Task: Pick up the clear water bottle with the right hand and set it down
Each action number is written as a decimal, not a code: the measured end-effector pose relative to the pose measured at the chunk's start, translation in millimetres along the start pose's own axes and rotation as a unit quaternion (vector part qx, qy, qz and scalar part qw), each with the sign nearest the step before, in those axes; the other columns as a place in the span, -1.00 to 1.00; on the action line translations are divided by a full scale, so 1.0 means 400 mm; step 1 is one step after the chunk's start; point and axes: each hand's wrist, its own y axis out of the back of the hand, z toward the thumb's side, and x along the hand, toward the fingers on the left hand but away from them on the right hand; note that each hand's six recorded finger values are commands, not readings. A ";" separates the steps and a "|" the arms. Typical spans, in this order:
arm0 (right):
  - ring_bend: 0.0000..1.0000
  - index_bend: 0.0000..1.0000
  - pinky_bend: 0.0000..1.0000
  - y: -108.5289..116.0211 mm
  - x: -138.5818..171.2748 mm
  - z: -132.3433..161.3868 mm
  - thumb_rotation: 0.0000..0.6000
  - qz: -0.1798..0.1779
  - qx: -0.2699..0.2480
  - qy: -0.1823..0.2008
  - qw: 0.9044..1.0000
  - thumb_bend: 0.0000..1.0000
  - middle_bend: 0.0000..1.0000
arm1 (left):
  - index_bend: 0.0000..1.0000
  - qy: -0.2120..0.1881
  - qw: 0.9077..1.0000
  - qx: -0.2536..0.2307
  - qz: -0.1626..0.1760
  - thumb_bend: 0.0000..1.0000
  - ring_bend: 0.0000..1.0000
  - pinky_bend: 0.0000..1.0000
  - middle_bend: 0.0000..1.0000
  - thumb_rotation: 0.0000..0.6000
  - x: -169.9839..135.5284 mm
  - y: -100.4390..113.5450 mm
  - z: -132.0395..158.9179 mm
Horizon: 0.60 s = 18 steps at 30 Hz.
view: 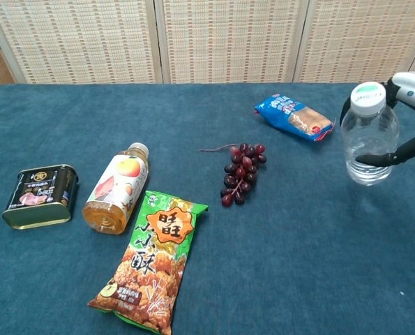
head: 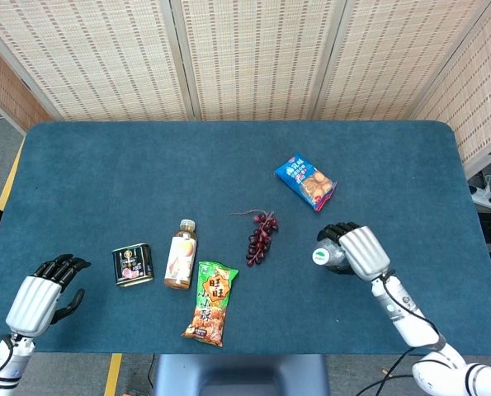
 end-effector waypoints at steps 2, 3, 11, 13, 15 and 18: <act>0.18 0.64 -0.03 0.000 0.002 0.005 1.00 0.009 -0.093 0.007 0.996 -0.08 0.48 | -0.47 0.000 1.000 0.000 -0.001 -0.20 -0.60 -0.32 -0.45 1.00 0.000 -0.001 0.000; 0.18 0.64 -0.03 0.000 0.003 0.007 1.00 0.015 -0.157 0.009 0.987 -0.08 0.48 | -0.47 0.000 1.000 0.000 -0.001 -0.20 -0.60 -0.32 -0.45 1.00 0.000 -0.001 0.000; 0.20 0.64 -0.01 0.002 0.008 0.000 1.00 0.027 -0.438 -0.001 0.899 0.08 0.50 | -0.47 -0.002 1.000 0.003 -0.002 -0.20 -0.60 -0.32 -0.45 1.00 -0.001 -0.002 0.003; 0.20 0.64 -0.01 0.002 0.009 -0.007 1.00 0.023 -0.460 -0.005 0.887 0.13 0.51 | -0.47 -0.002 1.000 0.003 -0.003 -0.20 -0.60 -0.32 -0.45 1.00 0.000 -0.003 0.004; 0.20 0.64 -0.01 0.002 0.009 -0.015 1.00 0.017 -0.462 -0.011 0.887 0.17 0.51 | -0.47 -0.003 1.000 0.003 -0.003 -0.20 -0.60 -0.32 -0.45 1.00 0.000 -0.004 0.005; 0.20 0.64 -0.01 0.000 0.006 -0.032 1.00 0.006 -0.428 -0.020 0.904 0.20 0.51 | -0.47 -0.003 1.000 0.003 -0.003 -0.20 -0.60 -0.32 -0.45 1.00 0.000 -0.004 0.005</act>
